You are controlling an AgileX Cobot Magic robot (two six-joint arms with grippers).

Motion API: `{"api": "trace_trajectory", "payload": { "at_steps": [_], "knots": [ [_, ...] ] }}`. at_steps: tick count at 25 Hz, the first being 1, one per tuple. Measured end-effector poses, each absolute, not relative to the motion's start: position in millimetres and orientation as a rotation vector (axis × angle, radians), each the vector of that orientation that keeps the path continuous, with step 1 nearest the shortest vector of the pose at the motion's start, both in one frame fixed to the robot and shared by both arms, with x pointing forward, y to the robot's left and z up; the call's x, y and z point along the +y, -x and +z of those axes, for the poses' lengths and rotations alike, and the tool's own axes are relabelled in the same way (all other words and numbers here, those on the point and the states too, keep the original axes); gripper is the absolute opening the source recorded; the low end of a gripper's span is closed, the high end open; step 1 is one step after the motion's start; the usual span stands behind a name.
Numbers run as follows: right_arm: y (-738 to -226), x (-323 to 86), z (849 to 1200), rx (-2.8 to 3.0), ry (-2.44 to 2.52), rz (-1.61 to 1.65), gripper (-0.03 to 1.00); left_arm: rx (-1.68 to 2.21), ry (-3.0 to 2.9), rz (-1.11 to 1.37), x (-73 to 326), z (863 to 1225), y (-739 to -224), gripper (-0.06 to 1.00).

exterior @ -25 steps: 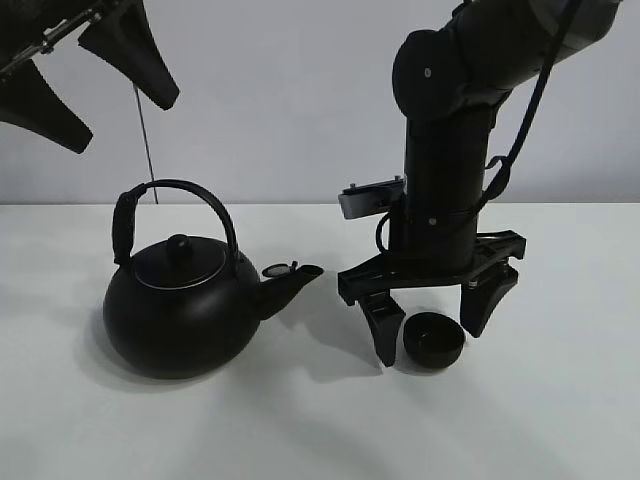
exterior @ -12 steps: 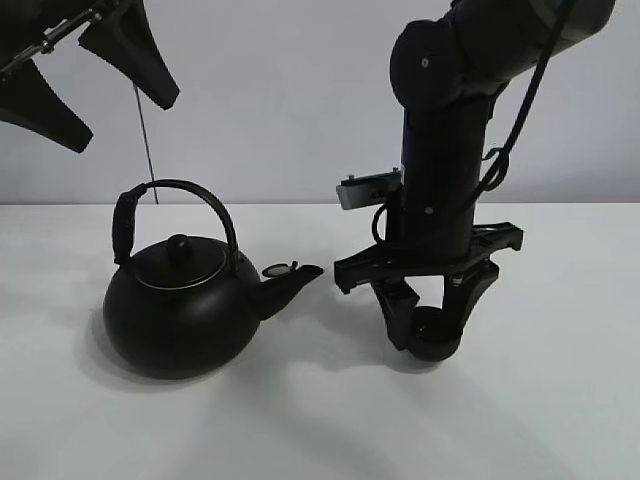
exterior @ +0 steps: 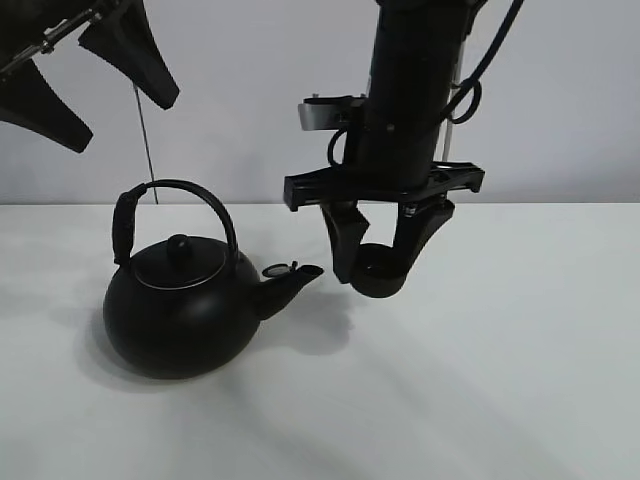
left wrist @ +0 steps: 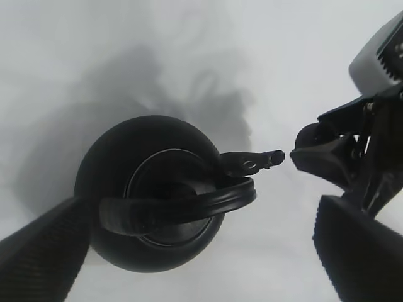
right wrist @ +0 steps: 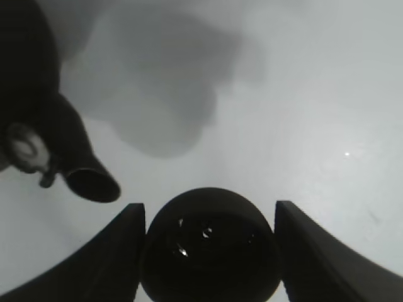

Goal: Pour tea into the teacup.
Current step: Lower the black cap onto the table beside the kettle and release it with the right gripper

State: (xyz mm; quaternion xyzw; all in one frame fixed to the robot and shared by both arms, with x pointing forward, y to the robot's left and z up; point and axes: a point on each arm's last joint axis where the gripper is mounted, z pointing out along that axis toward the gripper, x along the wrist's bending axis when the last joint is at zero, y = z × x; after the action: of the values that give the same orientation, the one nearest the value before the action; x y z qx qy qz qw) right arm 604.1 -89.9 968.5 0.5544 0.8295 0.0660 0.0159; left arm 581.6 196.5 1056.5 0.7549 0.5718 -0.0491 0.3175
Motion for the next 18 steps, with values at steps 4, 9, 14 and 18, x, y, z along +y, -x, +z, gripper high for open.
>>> {"api": "trace_trajectory", "payload": {
  "at_steps": [4,9,14,18],
  "knots": [
    [-594.2,-68.0,961.5,2.628,-1.651,0.209,0.40,1.505,-1.987,-0.129,196.5,1056.5,-581.6,0.70],
    [-592.0,-57.0,946.3,2.646,-1.603,0.181,0.40,1.505,-1.987,-0.129,196.5,1056.5,-581.6,0.70],
    [-594.3,-57.1,930.2,2.650,-1.603,0.125,0.40,1.505,-1.987,-0.129,196.5,1056.5,-581.6,0.70],
    [-595.1,-57.0,920.6,2.655,-1.605,0.092,0.40,1.505,-1.987,-0.129,196.5,1056.5,-581.6,0.70]
  ]
}}
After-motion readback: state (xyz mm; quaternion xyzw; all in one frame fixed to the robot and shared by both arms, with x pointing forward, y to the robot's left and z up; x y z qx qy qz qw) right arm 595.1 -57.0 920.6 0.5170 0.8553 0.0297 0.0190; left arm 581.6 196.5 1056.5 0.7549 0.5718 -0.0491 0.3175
